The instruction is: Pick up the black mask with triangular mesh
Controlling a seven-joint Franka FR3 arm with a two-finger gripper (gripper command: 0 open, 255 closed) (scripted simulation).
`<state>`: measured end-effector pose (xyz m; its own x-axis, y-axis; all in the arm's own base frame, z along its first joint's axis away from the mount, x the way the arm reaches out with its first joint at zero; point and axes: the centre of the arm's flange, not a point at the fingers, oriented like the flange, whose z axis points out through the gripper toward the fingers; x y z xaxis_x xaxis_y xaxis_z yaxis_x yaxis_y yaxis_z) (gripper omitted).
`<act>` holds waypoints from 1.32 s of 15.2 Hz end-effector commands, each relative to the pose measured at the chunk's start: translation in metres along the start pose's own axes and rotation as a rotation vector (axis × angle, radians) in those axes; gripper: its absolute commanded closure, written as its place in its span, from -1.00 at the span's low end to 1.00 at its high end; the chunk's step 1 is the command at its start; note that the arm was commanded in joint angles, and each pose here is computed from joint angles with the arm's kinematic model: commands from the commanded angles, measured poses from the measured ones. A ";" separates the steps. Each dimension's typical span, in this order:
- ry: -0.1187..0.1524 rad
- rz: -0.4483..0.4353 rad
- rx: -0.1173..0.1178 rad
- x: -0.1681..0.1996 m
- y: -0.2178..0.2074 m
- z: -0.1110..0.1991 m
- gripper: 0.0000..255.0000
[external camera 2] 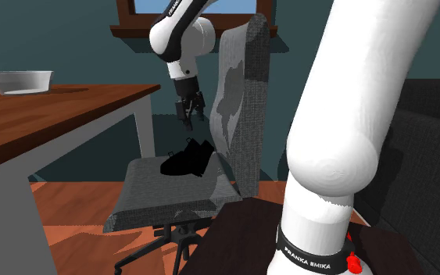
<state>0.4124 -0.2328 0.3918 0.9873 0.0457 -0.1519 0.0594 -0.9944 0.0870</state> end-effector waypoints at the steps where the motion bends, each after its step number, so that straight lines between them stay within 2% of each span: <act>1: 0.004 -0.015 -0.002 0.014 0.017 0.017 -1.00; 10: 0.021 -0.074 -0.006 0.078 0.088 0.073 -1.00; 19: 0.021 -0.074 -0.006 0.084 0.085 0.112 -1.00; 20: 0.021 -0.073 -0.006 0.084 0.085 0.113 1.00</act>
<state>0.4839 -0.3239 0.2763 0.9831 0.1207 -0.1377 0.1327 -0.9878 0.0819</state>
